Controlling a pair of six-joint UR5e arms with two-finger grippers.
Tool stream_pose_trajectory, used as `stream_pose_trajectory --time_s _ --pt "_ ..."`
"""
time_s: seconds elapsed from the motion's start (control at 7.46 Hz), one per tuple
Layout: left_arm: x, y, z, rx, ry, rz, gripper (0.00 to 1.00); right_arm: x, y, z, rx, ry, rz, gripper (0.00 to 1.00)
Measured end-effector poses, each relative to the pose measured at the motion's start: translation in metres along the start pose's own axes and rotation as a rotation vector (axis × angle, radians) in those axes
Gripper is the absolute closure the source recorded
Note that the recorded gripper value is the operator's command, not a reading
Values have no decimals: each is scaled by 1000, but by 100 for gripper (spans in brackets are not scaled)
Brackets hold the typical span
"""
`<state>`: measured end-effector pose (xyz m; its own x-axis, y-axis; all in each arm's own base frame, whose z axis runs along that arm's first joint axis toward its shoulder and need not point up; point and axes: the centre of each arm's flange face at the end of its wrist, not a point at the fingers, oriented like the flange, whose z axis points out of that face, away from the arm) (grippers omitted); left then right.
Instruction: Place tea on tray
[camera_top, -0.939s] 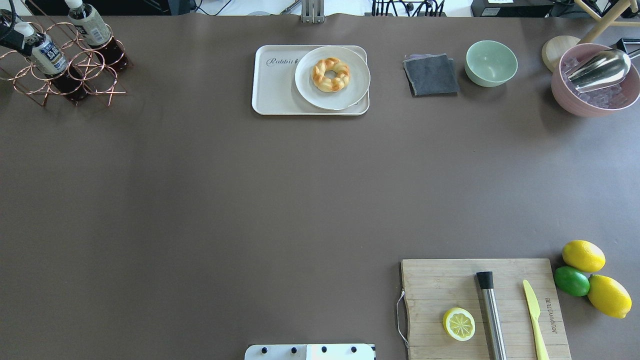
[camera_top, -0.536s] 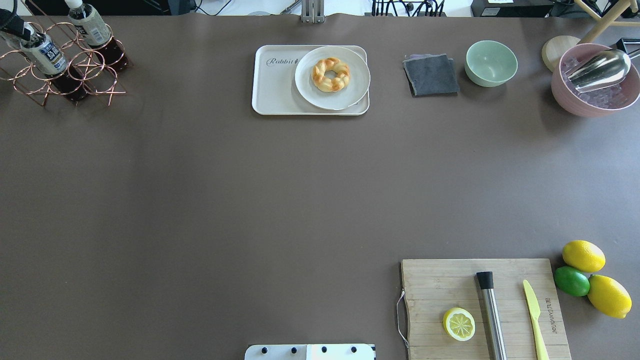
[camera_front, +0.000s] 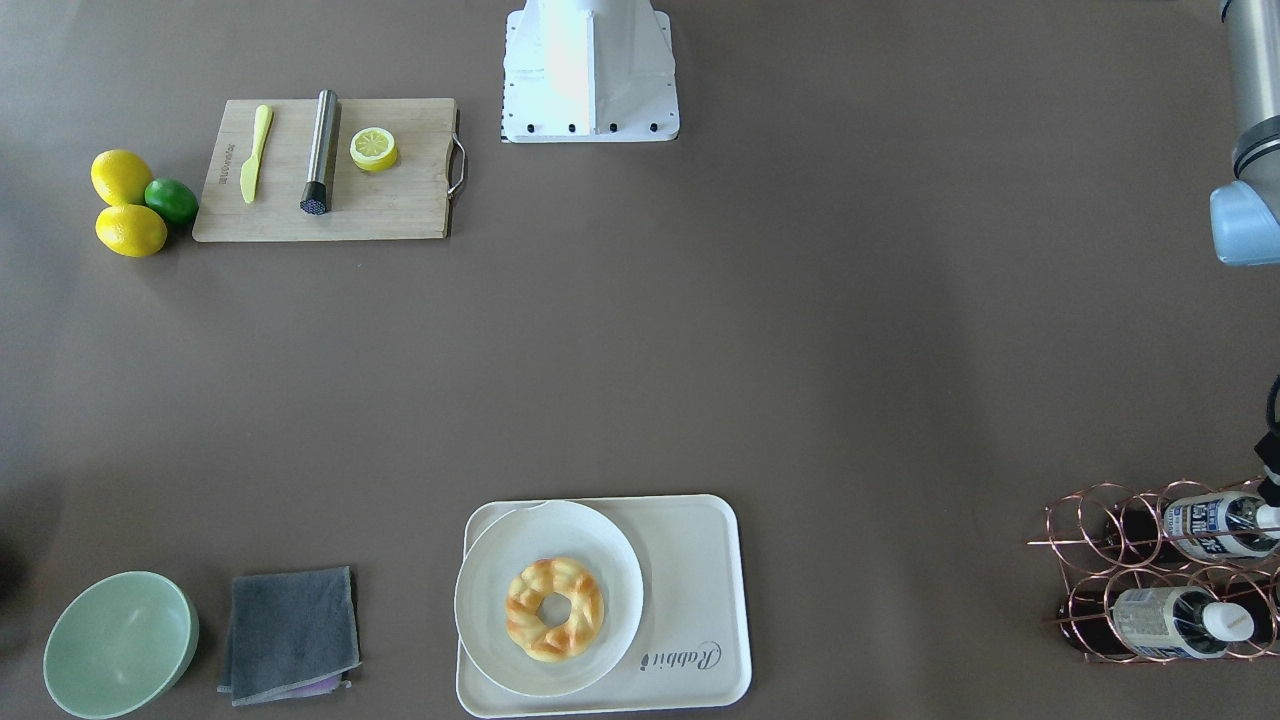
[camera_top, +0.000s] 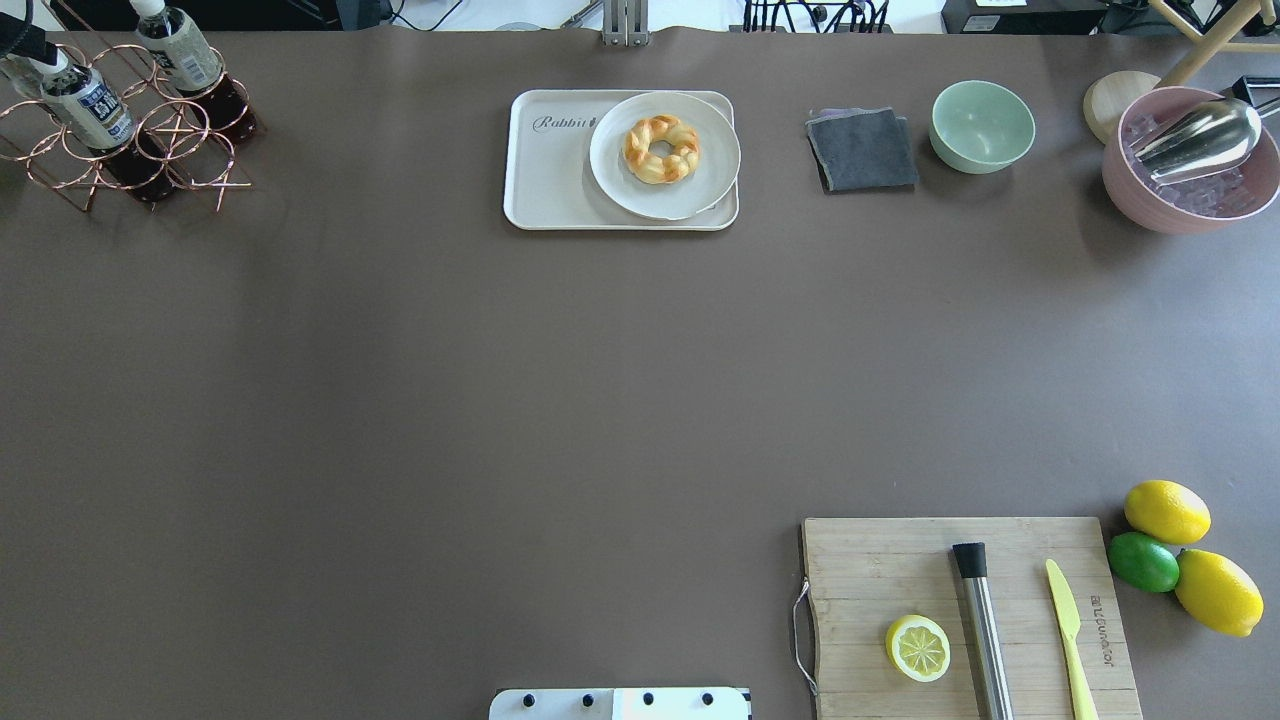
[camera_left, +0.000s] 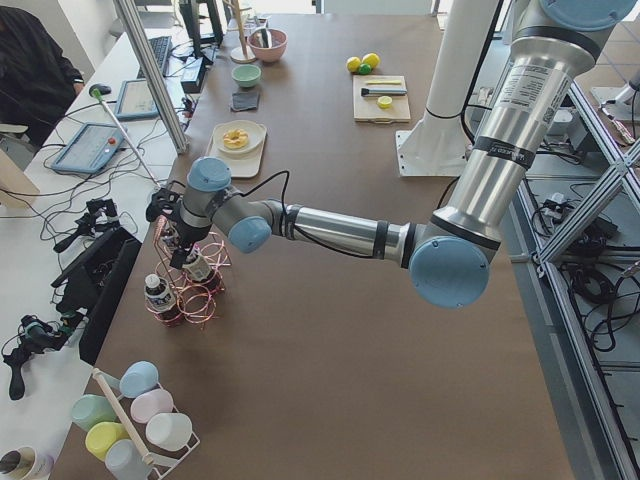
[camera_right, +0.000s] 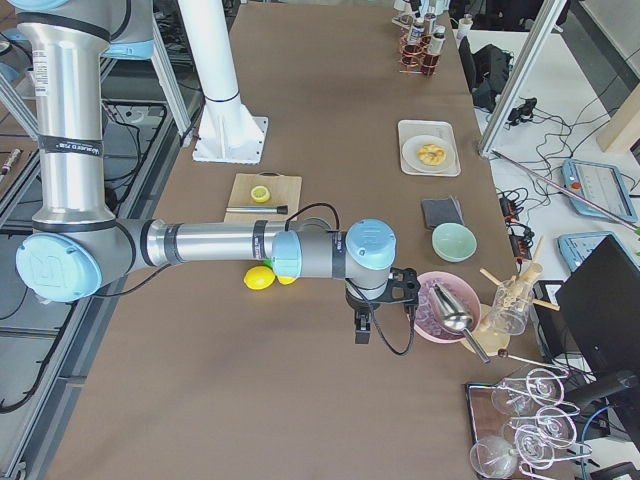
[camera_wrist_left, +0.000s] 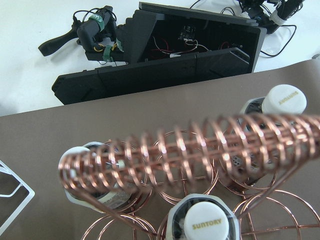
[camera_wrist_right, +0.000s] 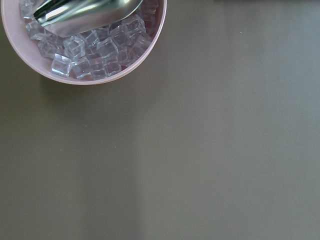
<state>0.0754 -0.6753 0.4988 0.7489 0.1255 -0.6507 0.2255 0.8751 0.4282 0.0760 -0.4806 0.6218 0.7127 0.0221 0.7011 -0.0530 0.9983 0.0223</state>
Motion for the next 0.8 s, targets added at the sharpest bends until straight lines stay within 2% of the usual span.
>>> stream_pose_trajectory --time_s 0.13,0.27,0.4,0.67,0.8 --pt "5 -1 1 7 8 -15 14 0 0 0 0 1 0 0" --pt "12 -2 3 12 18 -29 31 0 0 0 0 1 -1 0" --pt "18 -1 7 13 26 -34 37 1 0 0 0 2 -1 0" --pt "24 1 11 18 28 -38 38 1 0 0 1 3 -1 0" --pt "25 2 11 19 28 -35 43 1 1 0 1 2 -1 0"
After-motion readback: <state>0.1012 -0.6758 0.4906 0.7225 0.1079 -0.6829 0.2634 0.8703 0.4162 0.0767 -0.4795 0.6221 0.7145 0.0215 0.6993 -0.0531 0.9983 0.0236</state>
